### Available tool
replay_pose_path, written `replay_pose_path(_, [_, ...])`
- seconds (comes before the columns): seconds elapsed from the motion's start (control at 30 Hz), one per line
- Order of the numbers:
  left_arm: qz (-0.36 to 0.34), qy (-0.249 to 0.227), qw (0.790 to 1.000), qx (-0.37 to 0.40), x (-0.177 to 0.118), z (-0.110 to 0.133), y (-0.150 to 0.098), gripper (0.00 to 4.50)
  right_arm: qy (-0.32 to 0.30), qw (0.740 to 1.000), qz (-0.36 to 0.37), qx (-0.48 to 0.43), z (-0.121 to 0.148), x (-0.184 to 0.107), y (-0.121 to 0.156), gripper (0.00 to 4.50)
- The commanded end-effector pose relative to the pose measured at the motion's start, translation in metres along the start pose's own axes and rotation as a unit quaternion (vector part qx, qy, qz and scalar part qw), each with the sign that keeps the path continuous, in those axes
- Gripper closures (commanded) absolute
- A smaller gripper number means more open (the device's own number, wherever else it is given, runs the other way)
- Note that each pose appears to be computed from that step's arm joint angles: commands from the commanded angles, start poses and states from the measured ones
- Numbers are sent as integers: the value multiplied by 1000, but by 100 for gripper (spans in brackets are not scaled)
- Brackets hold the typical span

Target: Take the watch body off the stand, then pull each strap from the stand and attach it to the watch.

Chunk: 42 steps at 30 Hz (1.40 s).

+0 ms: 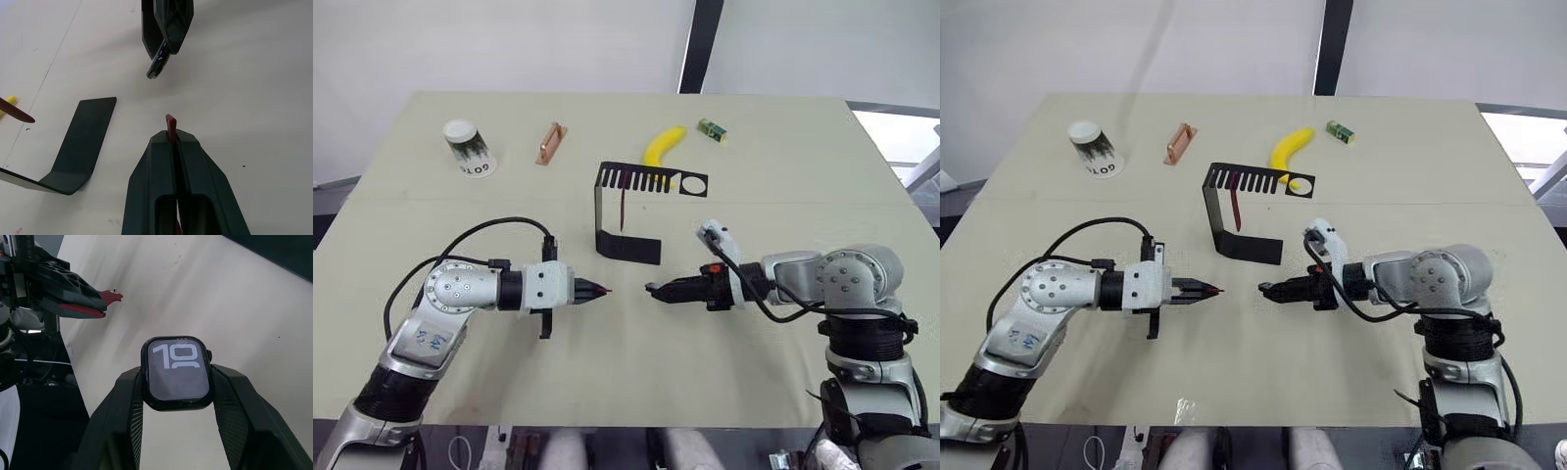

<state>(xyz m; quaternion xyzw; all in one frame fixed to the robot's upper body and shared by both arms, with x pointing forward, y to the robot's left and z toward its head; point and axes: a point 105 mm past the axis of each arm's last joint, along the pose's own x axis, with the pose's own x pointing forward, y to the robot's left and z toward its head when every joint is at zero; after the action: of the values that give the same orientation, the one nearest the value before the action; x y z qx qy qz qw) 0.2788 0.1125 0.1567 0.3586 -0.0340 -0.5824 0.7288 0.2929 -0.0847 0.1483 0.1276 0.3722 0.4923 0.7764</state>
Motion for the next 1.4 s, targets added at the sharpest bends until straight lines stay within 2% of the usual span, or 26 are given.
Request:
replay_pose_path(0.03, [11,-5,1000,17,5,6,2,450,2,1000,2,-5,5,3,4,298])
replay_pose_path(0.6, [17,-3,1000,26,20,4,9,450,0,998,31,45,13,19,9,298])
replay_pose_path(1.4, [14,-1,1000,17,22,2,10,450,-10,998,20,60,13,16,8,298])
